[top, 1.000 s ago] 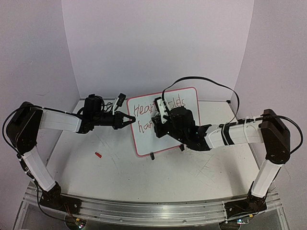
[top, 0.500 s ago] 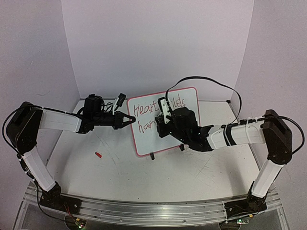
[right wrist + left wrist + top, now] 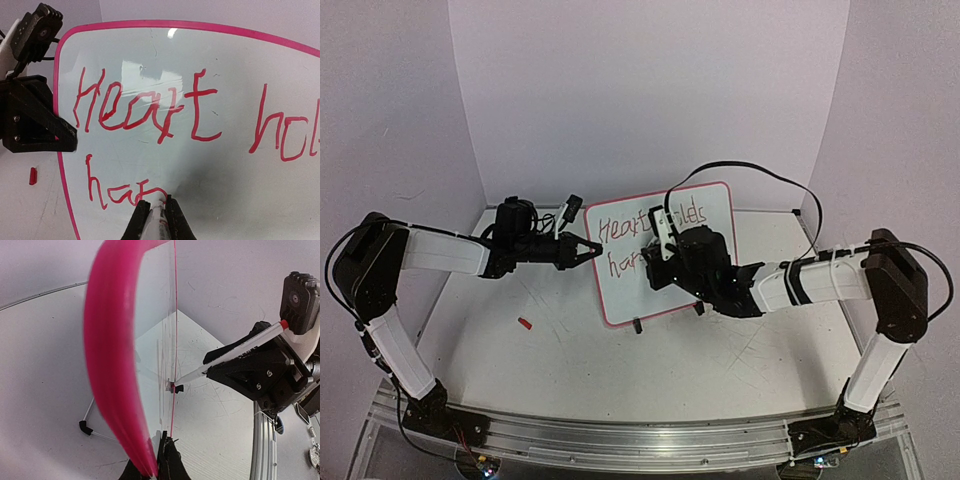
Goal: Write a sentence on the whiteboard
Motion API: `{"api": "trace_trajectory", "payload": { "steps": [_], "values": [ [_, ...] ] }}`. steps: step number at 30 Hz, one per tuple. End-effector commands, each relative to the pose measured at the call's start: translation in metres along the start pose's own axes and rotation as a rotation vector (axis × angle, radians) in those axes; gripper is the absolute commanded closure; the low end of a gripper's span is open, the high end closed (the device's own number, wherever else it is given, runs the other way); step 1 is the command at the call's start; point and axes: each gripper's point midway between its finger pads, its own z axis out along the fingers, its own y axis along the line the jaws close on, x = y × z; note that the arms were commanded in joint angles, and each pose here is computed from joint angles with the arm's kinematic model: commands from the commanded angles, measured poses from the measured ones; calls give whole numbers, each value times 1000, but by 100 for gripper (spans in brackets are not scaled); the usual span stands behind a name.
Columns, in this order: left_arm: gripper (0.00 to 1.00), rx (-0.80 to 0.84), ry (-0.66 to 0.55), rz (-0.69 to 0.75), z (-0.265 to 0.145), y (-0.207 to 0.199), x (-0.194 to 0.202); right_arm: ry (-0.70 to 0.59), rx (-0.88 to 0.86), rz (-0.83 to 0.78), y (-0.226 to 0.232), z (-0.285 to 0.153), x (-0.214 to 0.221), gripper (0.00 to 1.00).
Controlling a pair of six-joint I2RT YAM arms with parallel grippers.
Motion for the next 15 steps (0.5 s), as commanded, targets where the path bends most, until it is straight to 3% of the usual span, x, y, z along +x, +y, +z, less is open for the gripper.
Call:
{"api": "trace_trajectory", "payload": {
  "steps": [1,6,15],
  "values": [
    [100,-165,1,119,-3,33,-3,-18,-33,22,14,10,-8,100],
    [100,-165,3,119,-3,33,-2,-42,-33,26,15,8,-19,100],
    [100,-166,3,121,-3,34,-2,-124,11,54,-8,-38,-52,100]
  ]
}}
